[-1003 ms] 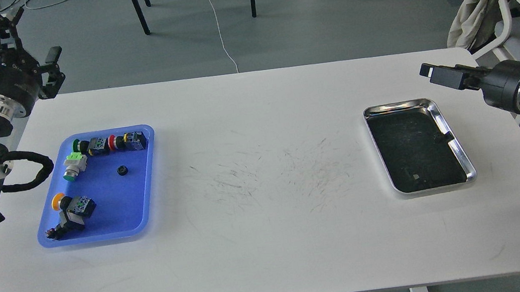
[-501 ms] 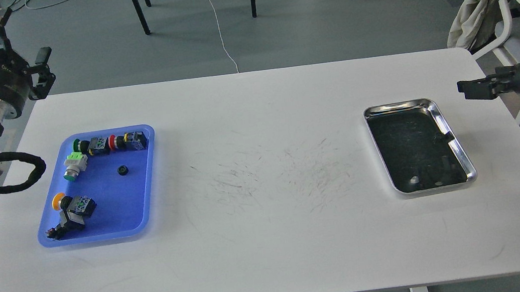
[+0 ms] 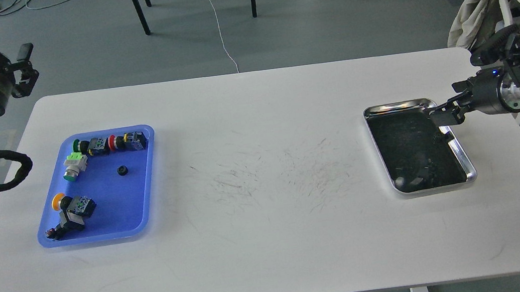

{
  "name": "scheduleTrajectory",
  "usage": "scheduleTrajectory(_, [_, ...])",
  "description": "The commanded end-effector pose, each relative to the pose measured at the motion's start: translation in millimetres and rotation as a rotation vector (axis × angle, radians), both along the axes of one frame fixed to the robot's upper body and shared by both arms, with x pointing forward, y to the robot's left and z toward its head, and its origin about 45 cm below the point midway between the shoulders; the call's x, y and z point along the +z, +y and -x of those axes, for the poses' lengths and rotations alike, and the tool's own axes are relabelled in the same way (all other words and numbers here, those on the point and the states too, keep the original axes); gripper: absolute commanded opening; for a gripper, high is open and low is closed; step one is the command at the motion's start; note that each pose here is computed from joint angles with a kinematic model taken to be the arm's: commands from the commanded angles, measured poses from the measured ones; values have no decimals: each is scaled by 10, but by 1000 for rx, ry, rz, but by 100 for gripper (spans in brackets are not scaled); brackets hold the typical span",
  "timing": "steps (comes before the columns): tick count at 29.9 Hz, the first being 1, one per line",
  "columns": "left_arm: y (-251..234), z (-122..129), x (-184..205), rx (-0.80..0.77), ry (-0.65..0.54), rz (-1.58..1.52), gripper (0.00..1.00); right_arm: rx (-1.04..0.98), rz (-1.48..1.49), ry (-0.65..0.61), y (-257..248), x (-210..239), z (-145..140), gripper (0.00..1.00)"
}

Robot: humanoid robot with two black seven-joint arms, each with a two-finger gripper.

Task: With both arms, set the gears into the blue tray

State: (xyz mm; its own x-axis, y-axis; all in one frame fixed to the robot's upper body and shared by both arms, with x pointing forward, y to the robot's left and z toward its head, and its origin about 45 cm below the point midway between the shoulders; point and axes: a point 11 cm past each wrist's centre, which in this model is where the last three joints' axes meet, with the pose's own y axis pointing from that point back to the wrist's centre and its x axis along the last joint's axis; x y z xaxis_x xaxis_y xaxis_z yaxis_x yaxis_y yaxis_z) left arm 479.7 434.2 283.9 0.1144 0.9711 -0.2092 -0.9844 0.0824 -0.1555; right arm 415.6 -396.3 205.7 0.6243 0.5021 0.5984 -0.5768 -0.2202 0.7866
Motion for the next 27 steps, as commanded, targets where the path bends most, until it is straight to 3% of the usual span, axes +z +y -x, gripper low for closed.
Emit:
scheduleTrajectory(1, [17, 7, -1, 3, 0, 0, 99, -4, 22, 13, -65, -57, 33, 93])
scheduleTrajectory(9, [7, 2, 3, 2, -1, 0, 99, -15, 22, 54, -133, -271, 179, 93])
scheduleTrajectory(27, [43, 11, 14, 13, -6, 14, 99, 15, 39, 37, -39, -529, 151, 93])
